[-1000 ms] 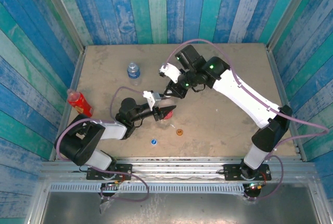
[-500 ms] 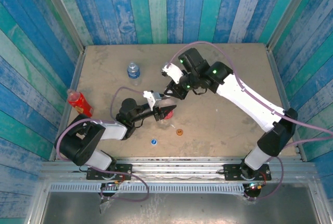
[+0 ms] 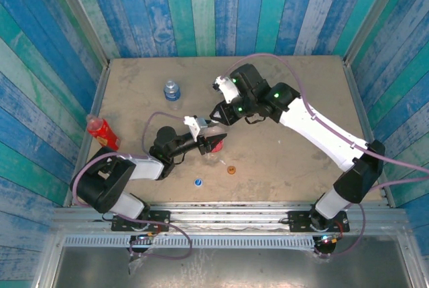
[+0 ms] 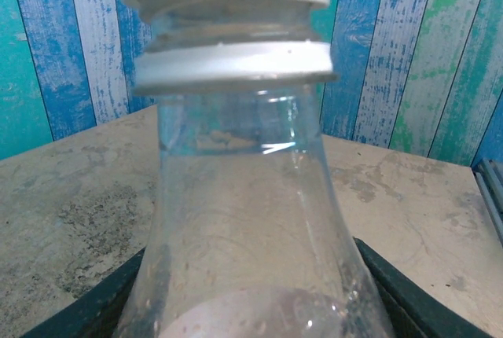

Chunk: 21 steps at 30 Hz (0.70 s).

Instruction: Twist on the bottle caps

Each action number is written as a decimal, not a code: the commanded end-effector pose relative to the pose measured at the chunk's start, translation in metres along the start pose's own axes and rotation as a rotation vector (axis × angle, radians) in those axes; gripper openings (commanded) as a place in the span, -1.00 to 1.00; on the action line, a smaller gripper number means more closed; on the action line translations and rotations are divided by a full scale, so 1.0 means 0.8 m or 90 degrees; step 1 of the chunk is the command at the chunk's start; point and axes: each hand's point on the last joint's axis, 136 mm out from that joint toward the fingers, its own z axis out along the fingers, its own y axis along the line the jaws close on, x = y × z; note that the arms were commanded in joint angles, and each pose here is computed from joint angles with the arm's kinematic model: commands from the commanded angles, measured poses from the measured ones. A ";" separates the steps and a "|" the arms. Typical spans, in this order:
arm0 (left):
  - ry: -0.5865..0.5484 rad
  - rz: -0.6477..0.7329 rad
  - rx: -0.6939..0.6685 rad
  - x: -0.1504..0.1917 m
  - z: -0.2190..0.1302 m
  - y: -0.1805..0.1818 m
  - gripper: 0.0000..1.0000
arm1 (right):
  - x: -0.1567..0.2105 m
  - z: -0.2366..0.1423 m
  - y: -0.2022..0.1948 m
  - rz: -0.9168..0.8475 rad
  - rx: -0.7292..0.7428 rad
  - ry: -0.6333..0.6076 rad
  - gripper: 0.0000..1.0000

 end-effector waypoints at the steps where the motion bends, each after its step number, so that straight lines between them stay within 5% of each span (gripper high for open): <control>1: -0.042 0.044 -0.046 -0.025 -0.005 0.016 0.10 | 0.078 0.026 -0.005 0.113 0.004 0.169 -0.65; 7: -0.046 0.046 -0.062 -0.027 -0.006 0.021 0.11 | 0.078 0.025 -0.011 0.092 0.043 0.172 -0.63; 13: -0.063 0.041 -0.102 -0.033 -0.006 0.034 0.10 | 0.070 0.027 -0.024 0.120 0.122 0.093 -0.60; 19: -0.048 0.040 -0.070 -0.027 -0.005 0.023 0.10 | 0.042 0.004 -0.019 0.073 0.118 0.035 -0.58; 21: -0.038 0.037 -0.055 -0.024 -0.007 0.017 0.10 | 0.042 0.002 0.002 -0.003 0.057 0.051 -0.40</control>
